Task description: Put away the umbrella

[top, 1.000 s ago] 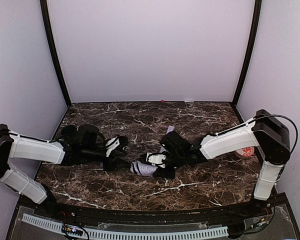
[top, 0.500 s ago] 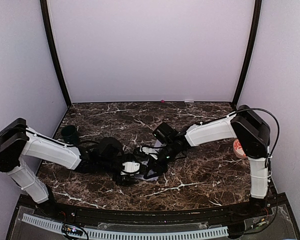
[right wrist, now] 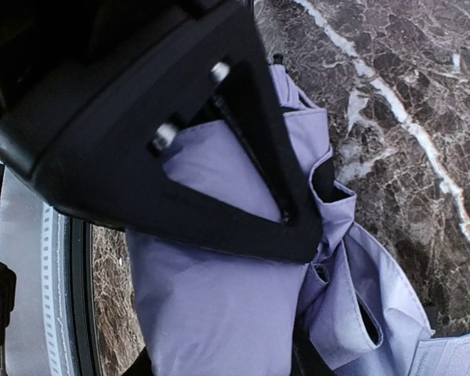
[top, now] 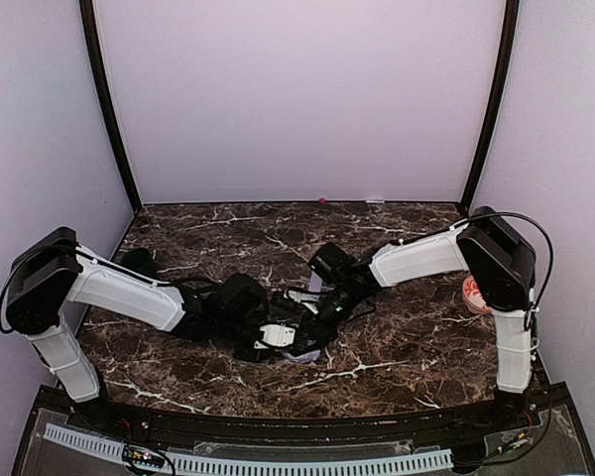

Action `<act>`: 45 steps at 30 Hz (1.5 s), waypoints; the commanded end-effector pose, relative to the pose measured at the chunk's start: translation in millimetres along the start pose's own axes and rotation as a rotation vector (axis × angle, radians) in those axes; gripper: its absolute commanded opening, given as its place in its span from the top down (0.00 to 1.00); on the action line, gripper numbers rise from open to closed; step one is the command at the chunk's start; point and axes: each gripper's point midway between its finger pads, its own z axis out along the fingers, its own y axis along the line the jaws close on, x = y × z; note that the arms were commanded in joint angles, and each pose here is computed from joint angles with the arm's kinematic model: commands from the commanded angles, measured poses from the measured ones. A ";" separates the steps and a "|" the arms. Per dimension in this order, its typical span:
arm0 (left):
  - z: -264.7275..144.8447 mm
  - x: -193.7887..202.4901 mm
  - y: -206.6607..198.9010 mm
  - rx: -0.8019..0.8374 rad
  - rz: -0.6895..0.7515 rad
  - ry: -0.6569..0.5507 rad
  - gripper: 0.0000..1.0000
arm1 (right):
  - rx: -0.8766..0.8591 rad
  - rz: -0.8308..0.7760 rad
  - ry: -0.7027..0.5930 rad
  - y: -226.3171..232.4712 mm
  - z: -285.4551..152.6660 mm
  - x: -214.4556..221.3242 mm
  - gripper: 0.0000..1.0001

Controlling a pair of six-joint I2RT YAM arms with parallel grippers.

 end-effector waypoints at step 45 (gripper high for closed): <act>-235.5 -128.1 130.9 -0.132 -0.463 -0.759 1.00 | 0.310 -0.326 -0.658 72.6 -179.7 -45.6 0.06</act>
